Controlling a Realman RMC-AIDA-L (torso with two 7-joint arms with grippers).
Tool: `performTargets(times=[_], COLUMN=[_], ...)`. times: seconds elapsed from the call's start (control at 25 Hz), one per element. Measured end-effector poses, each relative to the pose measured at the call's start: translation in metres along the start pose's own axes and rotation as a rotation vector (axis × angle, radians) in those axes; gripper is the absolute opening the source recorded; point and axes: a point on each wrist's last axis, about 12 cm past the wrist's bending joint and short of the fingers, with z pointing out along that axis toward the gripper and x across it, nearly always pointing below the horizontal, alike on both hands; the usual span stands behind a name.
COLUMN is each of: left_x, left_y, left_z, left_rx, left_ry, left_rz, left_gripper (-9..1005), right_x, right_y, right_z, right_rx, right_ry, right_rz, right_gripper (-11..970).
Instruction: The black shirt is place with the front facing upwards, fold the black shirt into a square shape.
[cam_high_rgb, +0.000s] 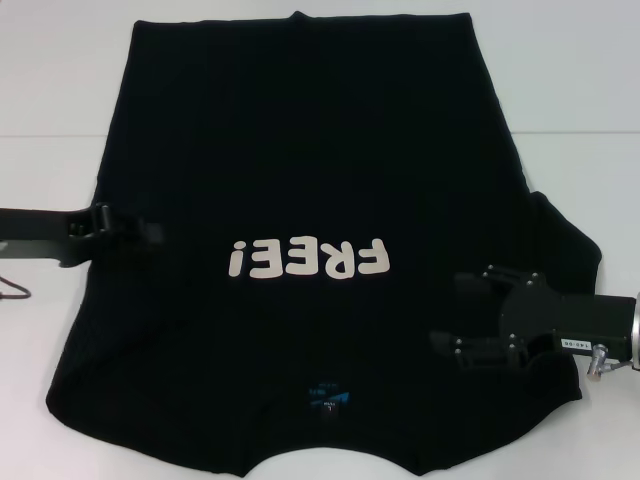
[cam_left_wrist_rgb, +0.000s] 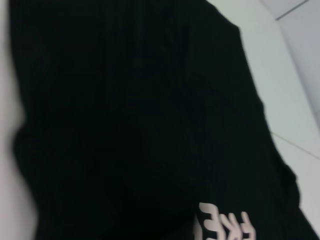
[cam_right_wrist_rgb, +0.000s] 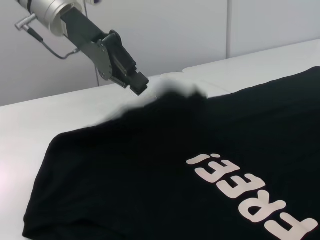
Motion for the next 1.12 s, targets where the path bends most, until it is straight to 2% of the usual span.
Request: performTargets(times=[0.2, 0.24, 0.4, 0.56, 0.72, 0.8, 0.88, 1.12], left_x=[0.012, 0.015, 0.028, 0.054, 0.085, 0.094, 0.099, 0.102], left_y=[-0.002, -0.002, -0.007, -0.009, -0.005, -0.004, -0.004, -0.003], left_z=[0.006, 0.006, 0.003, 0.006, 0.015, 0.019, 0.022, 0.025], left_rx=[0.164, 0.188, 0.294, 0.367, 0.378, 0.370, 0.354, 0.328], left_ry=[-0.047, -0.060, -0.089, -0.072, -0.074, -0.062, -0.054, -0.037], left_rz=[0.051, 0.072, 0.270, 0.513, 0.803, 0.901, 0.955, 1.002], left_gripper=[119, 157, 309, 489, 662, 742, 821, 919], right_x=[0.000, 0.000, 0.001, 0.001, -0.002, -0.006, -0.011, -0.028], right_y=[0.000, 0.000, 0.001, -0.001, -0.012, -0.022, -0.031, -0.060], right_z=[0.000, 0.000, 0.000, -0.002, -0.008, -0.014, -0.023, -0.065], right_rx=[0.001, 0.001, 0.003, 0.020, 0.075, 0.119, 0.153, 0.240], right_ry=[-0.002, -0.002, -0.005, -0.009, -0.008, -0.004, -0.004, 0.038], right_rz=[0.001, 0.001, 0.006, 0.055, 0.224, 0.335, 0.446, 0.767], right_gripper=[940, 940, 940, 939, 939, 939, 939, 939])
